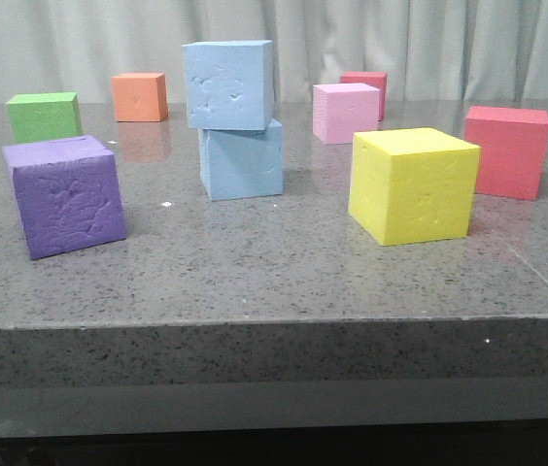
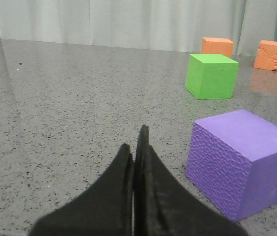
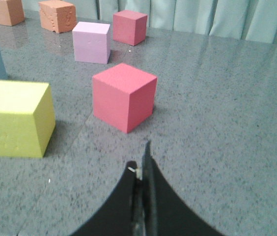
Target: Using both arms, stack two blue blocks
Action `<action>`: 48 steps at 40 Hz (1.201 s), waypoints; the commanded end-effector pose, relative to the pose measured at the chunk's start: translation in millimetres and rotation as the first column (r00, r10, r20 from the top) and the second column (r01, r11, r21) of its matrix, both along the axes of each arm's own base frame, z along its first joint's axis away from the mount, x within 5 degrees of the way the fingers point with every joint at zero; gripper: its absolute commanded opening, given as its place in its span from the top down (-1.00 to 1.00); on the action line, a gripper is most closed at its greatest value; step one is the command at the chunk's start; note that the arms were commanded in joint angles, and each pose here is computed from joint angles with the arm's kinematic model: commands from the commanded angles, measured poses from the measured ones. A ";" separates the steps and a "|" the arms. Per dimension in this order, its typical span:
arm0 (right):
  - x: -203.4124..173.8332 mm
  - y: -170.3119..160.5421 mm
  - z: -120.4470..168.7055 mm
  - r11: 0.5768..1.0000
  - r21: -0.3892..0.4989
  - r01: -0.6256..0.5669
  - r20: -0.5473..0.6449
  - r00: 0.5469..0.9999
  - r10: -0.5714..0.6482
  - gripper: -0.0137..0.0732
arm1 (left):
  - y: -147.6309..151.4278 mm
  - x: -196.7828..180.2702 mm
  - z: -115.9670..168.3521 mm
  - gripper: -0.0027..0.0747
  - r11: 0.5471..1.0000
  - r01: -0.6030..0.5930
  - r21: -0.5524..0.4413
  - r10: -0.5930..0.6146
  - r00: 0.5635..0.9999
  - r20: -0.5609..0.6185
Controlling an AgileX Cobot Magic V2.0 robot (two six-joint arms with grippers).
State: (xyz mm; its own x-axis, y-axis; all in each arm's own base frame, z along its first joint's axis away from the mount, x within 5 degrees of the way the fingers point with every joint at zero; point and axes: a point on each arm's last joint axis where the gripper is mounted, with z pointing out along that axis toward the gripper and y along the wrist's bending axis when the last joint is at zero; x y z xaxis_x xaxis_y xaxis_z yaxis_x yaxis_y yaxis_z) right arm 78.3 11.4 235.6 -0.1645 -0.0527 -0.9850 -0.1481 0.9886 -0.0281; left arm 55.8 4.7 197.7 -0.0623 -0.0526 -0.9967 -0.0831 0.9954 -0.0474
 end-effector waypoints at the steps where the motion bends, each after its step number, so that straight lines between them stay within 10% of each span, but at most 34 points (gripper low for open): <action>1: -6.5 -3.2 -1.1 0.999 0.040 0.032 0.113 0.993 -0.036 0.84 | -0.5 -0.9 7.1 0.98 1.000 0.005 -0.002 -0.004 0.995 0.095; 48: -23.2 -8.2 -40.2 0.990 0.097 0.100 0.118 0.987 -0.111 0.84 | -0.5 -0.9 7.1 0.98 1.000 0.005 -0.002 -0.004 0.995 0.095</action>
State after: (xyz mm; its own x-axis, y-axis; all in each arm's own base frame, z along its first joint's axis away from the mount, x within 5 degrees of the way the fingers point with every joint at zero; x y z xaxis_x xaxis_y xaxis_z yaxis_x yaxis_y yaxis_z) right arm 55.8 4.2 185.3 -0.1425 0.0443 -0.9888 -0.0538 0.9972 0.0524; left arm 55.8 4.7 197.9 -0.0603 -0.0525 -0.9968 -0.0829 0.9954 -0.0474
